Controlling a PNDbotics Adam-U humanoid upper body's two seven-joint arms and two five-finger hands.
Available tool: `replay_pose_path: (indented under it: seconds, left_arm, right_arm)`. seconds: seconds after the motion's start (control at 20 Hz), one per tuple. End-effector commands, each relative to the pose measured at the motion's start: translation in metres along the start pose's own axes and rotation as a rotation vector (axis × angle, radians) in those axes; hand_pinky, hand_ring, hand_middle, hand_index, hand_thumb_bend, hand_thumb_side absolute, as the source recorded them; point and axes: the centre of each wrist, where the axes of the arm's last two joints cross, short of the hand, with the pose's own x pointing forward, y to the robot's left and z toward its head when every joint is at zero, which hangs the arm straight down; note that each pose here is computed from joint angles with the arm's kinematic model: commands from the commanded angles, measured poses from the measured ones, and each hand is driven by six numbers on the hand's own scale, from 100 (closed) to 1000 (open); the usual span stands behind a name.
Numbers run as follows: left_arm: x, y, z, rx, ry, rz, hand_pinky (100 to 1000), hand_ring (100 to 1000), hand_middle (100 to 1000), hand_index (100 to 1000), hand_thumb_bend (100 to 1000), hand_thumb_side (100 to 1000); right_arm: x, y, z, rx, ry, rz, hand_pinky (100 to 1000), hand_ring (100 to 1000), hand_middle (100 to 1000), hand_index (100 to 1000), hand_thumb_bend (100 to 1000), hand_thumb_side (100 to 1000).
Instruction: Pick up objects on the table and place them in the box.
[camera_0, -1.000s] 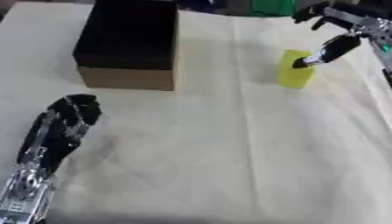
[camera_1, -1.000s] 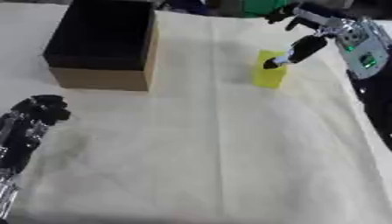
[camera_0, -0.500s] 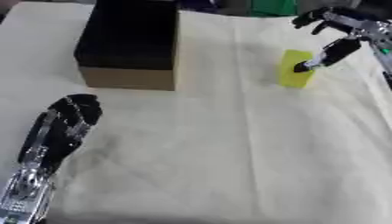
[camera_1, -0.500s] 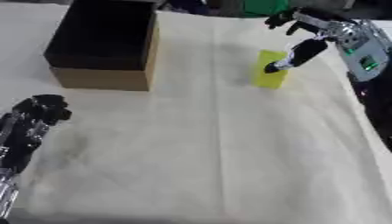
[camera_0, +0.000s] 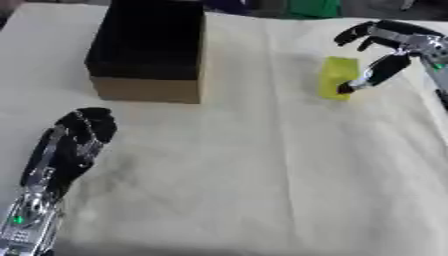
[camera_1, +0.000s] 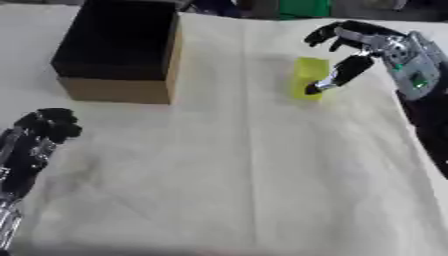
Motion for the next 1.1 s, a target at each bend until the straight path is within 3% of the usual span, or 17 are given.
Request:
replay_pose_path:
  seconds: [0.05,0.4,0.65,0.8,1.0,1.1]
  left_arm:
    - [0.0087,0.0039,-0.0039,0.003,-0.033,-0.012,683,618,591,706,579,566]
    - [0.0090,0.0036,-0.0041,0.003,-0.034,-0.011,682,618,591,705,580,565]
    - [0.0088,0.0034,-0.0039,0.004,-0.033,-0.010,682,617,590,705,579,566]
    - [0.0086,0.0034,-0.0038,0.004,-0.033,-0.009,682,617,590,705,579,566]
    - [0.0082,0.0033,-0.0036,0.005,-0.031,-0.008,682,617,589,705,578,567]
    - [0.0081,0.0034,-0.0034,0.005,-0.030,-0.008,682,617,589,705,578,567]
  right_arm:
    - [-0.0020,-0.0092,0.0039,-0.009,0.017,0.026,785,910,791,887,739,338]
    - [-0.0018,-0.0021,0.0003,-0.009,0.031,0.059,771,870,716,836,704,343]
    - [0.0007,-0.0008,-0.0012,-0.059,0.036,0.101,737,817,563,722,639,339]
    - [0.0018,-0.0023,-0.0006,-0.148,0.045,0.138,697,762,451,602,539,275]
    - [0.0027,-0.0038,-0.0002,-0.270,0.054,0.183,652,697,324,479,417,107]
    - [0.0041,-0.0057,0.0000,-0.313,0.049,0.198,639,674,288,448,374,100]
